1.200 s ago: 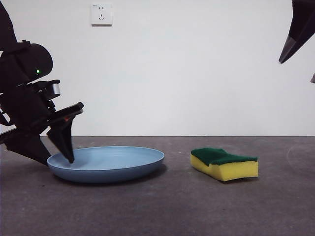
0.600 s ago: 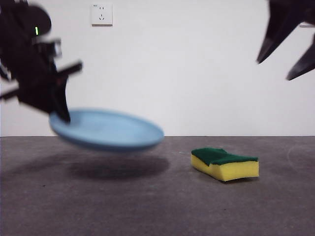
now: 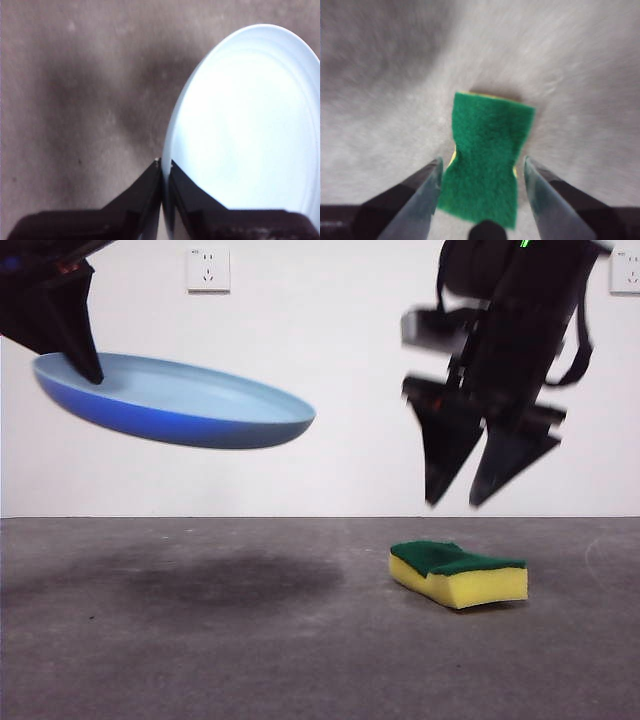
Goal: Pick up the plate,pick up the cloth,clean the plate with the cloth
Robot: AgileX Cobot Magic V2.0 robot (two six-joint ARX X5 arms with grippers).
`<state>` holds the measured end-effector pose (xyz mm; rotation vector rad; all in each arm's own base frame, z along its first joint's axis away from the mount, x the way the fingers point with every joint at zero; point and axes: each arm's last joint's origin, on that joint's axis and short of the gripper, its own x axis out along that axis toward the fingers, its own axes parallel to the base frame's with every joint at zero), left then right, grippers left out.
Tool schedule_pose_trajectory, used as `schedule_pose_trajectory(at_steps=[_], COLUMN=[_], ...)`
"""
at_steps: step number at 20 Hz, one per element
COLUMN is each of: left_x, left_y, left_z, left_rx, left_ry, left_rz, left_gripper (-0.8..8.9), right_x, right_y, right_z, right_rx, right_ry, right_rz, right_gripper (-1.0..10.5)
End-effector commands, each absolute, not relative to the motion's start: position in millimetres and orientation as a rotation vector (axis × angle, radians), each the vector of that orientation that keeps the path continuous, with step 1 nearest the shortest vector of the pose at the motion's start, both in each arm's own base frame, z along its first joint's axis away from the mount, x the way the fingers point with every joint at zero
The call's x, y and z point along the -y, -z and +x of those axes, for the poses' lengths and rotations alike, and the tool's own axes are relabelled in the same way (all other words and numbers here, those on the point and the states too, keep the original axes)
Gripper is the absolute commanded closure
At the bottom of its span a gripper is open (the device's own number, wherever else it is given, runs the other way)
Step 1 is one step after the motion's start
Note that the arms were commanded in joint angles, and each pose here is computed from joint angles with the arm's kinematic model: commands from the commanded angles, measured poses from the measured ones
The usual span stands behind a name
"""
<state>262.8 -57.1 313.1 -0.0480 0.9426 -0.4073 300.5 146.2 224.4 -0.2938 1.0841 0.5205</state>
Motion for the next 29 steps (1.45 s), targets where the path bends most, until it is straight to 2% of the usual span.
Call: schedule_pose_trajectory(at_steps=[1,7,8,11,12,15,18,22,26,29], left_x=[58.3,59.5,60.6,61.8,63.0,66.4,73.1,90.0,117.7,139.3], left_y=[-310.9,-311.2,-311.4,-312.6,-312.6,-308.5,-294.0,-266.9,-244.0,-244.1], left_z=[261.5,261.7,262.0,263.4,264.4,268.8,278.3,294.5,301.6,295.7], left_rx=[-0.962,-0.957,-0.952,-0.93,-0.922,-0.924,-0.978,-1.054,-1.107,-1.091], left_ry=[0.422,0.426,0.429,0.432,0.435,0.375,0.347,0.378,0.437,0.503], left_rz=[-0.029,-0.028,-0.026,-0.022,-0.021,0.025,0.059,0.08,0.095,0.091], left_gripper=[8.21,8.21,8.21,8.21,8.21,8.21,8.21,8.21,8.21,8.21], right_x=[-151.8,-157.4,-158.4,-159.8,-160.4,-160.4,-162.4,-165.2,-171.9,-189.9], right_y=[-206.3,-166.4,-160.7,-155.9,-155.9,-157.2,-172.9,-220.7,-266.4,-275.1], right_z=[306.1,316.6,317.5,317.7,317.5,317.2,312.6,295.6,269.7,256.4], right_rx=[-1.125,-1.231,-1.246,-1.259,-1.257,-1.256,-1.215,-1.074,-0.922,-0.86], right_ry=[-0.527,-0.528,-0.528,-0.528,-0.527,-0.524,-0.526,-0.553,-0.594,-0.661], right_rz=[-0.315,-0.329,-0.332,-0.339,-0.341,-0.339,-0.325,-0.285,-0.231,-0.24], right_gripper=[6.7,6.7,6.9,9.3,9.6,9.6,9.6,9.6,9.6,9.6])
